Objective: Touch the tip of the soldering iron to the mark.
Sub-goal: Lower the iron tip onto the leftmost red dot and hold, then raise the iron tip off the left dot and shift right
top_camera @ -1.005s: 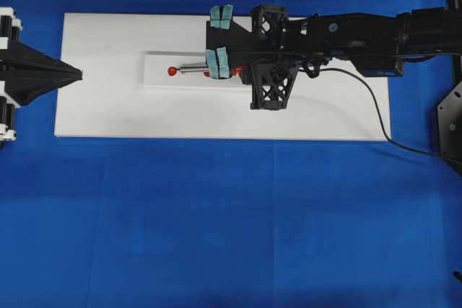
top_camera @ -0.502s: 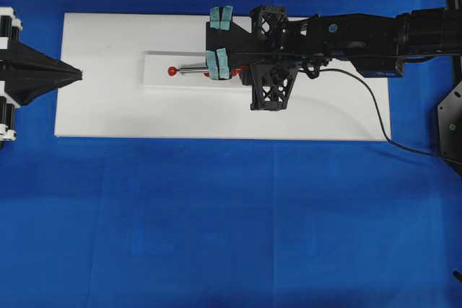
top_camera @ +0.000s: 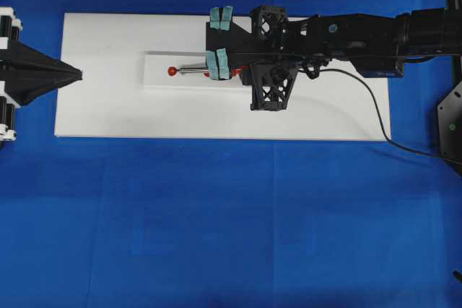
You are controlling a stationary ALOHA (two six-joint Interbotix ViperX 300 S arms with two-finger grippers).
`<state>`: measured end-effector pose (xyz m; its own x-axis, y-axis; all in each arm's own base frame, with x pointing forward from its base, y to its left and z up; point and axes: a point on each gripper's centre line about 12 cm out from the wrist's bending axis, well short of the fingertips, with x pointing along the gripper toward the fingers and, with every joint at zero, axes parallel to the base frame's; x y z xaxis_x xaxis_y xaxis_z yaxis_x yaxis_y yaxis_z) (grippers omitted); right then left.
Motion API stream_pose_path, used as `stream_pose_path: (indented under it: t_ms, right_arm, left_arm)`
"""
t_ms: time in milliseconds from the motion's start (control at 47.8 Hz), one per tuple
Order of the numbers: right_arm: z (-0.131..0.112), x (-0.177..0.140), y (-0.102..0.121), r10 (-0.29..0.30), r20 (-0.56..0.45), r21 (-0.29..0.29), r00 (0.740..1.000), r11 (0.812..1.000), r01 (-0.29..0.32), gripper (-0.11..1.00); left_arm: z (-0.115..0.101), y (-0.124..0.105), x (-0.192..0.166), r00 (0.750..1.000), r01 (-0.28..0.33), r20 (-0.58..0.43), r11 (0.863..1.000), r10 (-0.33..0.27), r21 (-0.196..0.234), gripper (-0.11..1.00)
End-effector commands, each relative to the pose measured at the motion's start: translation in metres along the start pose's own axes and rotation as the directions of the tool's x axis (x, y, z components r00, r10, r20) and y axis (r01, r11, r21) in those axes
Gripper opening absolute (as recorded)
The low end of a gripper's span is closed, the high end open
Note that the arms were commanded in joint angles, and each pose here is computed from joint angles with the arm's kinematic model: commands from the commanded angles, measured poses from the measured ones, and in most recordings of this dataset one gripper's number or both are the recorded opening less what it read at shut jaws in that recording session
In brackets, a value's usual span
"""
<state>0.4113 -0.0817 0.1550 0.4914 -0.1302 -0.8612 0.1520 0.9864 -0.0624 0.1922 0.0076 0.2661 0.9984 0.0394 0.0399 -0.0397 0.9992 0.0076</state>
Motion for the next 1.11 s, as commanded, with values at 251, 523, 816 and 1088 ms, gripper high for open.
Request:
stream_pose_path:
  t_ms: [251, 523, 816, 1088]
  right_arm:
    - [0.013, -0.011, 0.0, -0.001, 0.049, 0.005, 0.999, 1.0, 0.001, 0.06]
    - [0.017, -0.015, -0.001, -0.002, 0.057, 0.005, 0.998, 1.0, 0.002, 0.06]
    - [0.04, -0.062, -0.005, -0.014, 0.12, 0.002, 0.993, 1.0, 0.014, 0.06]
    - [0.052, -0.094, -0.009, -0.035, 0.137, -0.01, 0.99, 0.999, 0.037, 0.06]
  left_arm:
    - [0.004, 0.001, 0.001, 1.0, -0.003, 0.017, 1.0, 0.003, 0.003, 0.0]
    - [0.004, 0.001, 0.001, 1.0, -0.003, 0.017, 1.0, 0.003, 0.0, 0.0]
    - [0.004, 0.001, 0.001, 1.0, -0.003, 0.015, 1.0, 0.003, -0.004, 0.0]
    - [0.004, 0.001, 0.001, 1.0, -0.003, 0.017, 1.0, 0.003, -0.005, 0.0]
